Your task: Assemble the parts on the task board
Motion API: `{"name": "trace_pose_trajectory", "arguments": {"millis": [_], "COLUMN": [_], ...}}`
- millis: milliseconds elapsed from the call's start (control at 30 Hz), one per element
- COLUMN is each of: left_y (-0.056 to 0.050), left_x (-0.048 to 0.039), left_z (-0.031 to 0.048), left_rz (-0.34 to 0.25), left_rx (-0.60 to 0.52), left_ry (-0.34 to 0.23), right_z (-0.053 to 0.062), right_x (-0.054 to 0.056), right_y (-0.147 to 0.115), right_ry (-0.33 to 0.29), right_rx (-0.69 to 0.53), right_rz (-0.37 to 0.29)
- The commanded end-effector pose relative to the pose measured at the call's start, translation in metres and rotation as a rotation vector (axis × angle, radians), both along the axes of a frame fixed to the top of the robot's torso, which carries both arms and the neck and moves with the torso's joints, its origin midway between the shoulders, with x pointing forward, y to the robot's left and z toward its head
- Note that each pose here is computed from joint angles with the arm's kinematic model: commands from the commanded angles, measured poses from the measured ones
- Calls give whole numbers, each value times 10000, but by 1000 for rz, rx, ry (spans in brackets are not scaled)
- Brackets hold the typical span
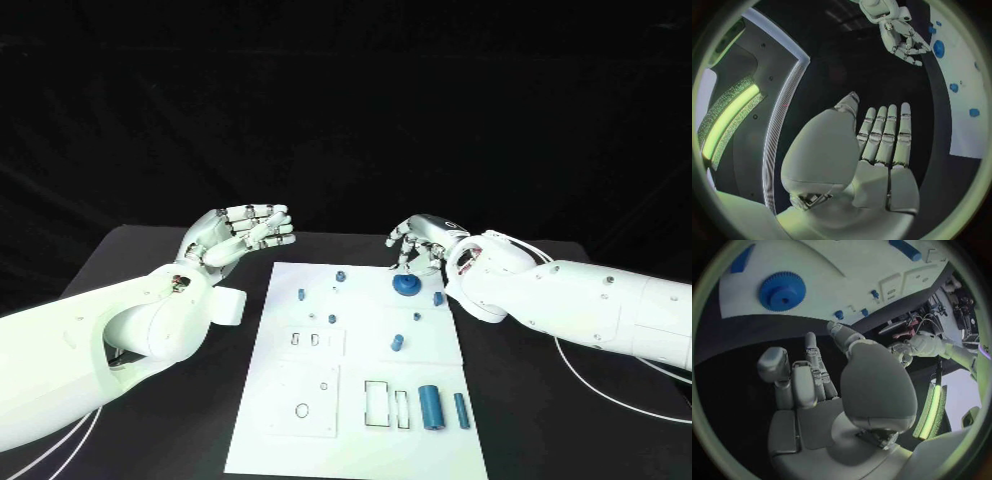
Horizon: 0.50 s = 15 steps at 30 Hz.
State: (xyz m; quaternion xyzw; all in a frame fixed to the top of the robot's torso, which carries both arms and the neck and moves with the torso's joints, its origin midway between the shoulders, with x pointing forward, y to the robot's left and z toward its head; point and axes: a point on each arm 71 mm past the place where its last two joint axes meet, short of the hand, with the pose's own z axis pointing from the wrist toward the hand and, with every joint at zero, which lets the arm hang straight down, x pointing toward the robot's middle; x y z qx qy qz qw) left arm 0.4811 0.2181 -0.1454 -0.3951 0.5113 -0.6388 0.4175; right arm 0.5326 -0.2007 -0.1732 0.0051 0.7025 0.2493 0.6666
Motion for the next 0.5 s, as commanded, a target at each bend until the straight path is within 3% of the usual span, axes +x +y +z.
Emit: {"name": "trace_pose_trajectory", "arguments": {"millis": [33,200,500], "left_y": [-15,-16,-9], "left_x": [0,5,8], "left_z": [16,14,13], "left_rz": [-20,-21,-19], "left_rx": [-11,-12,-11], "left_ry": [-7,-7,-8], "right_z": [-64,-119,-192], "right_x": [44,89,81], "right_y": [-112,-234,-276], "right_ry": [144,226,275], "right_rx": [94,85,32], "right_rz": [-50,-87,-101]}}
